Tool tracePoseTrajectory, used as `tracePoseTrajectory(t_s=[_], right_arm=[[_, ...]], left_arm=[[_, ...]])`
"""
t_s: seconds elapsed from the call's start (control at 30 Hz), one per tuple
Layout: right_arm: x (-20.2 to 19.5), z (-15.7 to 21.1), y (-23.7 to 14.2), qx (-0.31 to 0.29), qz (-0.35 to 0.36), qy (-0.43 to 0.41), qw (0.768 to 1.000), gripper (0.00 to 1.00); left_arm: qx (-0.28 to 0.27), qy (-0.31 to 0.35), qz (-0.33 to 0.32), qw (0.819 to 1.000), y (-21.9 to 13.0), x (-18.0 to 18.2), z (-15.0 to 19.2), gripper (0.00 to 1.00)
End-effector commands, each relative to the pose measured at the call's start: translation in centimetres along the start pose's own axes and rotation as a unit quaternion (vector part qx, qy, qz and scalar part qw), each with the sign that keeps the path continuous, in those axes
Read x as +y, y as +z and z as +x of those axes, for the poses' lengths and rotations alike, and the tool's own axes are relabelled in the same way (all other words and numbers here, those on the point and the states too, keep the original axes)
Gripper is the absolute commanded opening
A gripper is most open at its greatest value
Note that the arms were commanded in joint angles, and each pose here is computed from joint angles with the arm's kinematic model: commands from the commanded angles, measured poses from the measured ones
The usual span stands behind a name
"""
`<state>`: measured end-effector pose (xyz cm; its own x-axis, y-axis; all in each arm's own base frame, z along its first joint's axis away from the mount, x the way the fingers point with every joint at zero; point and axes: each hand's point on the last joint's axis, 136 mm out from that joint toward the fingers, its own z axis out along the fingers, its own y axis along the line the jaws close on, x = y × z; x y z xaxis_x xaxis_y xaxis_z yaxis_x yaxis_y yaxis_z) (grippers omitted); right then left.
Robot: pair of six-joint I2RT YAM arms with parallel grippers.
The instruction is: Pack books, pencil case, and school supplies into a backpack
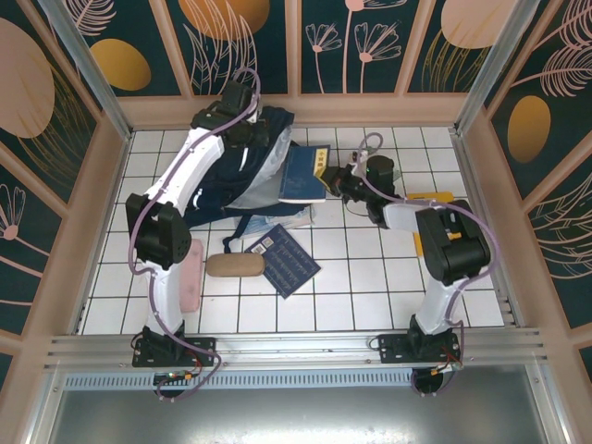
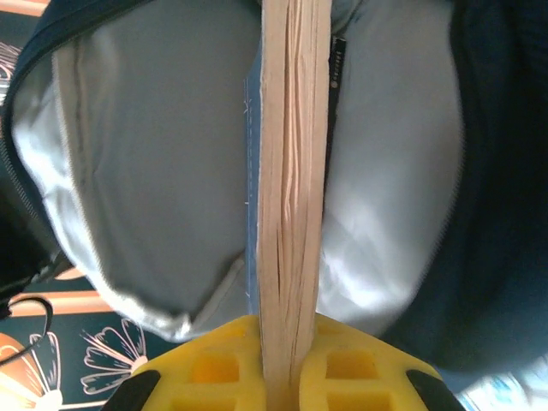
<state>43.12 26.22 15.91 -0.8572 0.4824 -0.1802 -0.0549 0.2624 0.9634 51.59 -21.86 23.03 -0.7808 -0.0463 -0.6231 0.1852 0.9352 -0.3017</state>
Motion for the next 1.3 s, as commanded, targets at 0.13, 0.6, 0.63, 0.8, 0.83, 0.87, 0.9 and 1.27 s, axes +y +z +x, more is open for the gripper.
tracePoseTrajectory(t_s=[0.13, 0.6, 0.63, 0.8, 0.83, 0.87, 0.9, 1.27], right_arm=[[3.6, -1.6, 6.9, -0.005, -0.069, -0.007, 0.998, 0.0], [1.2, -0.7, 18.8, -0.001, -0.034, 0.033, 0.999, 0.0], [1.1, 0.0, 19.7, 0.004, -0.032, 0.036, 0.999, 0.0], [0.8, 1.6, 23.2, 0.028, -0.026, 0.046, 0.998, 0.0], [0.9, 2.0, 23.8, 0.035, -0.024, 0.043, 0.998, 0.0], [1.1, 2.3, 24.3, 0.04, -0.023, 0.039, 0.998, 0.0], [1.0, 2.7, 24.7, 0.046, -0.018, 0.035, 0.998, 0.0], [4.0, 2.4, 22.4, 0.054, 0.015, -0.022, 0.998, 0.62]], left_arm=[[-0.103, -0.033, 0.173, 0.979, -8.4, -4.7, -6.5, 0.0], [-0.116, -0.064, 0.198, 0.971, -8.9, -4.3, -7.8, 0.0], [-0.115, -0.064, 0.198, 0.971, -8.9, -4.3, -7.8, 0.0], [-0.113, -0.069, 0.204, 0.97, -8.6, -4.4, -7.8, 0.0], [-0.112, -0.069, 0.206, 0.97, -8.6, -4.5, -7.7, 0.0], [-0.111, -0.07, 0.206, 0.97, -8.6, -4.5, -7.7, 0.0], [-0.111, -0.069, 0.204, 0.97, -8.5, -4.4, -7.7, 0.0], [-0.11, -0.076, 0.183, 0.974, -8.0, -2.6, -7.6, 0.0]])
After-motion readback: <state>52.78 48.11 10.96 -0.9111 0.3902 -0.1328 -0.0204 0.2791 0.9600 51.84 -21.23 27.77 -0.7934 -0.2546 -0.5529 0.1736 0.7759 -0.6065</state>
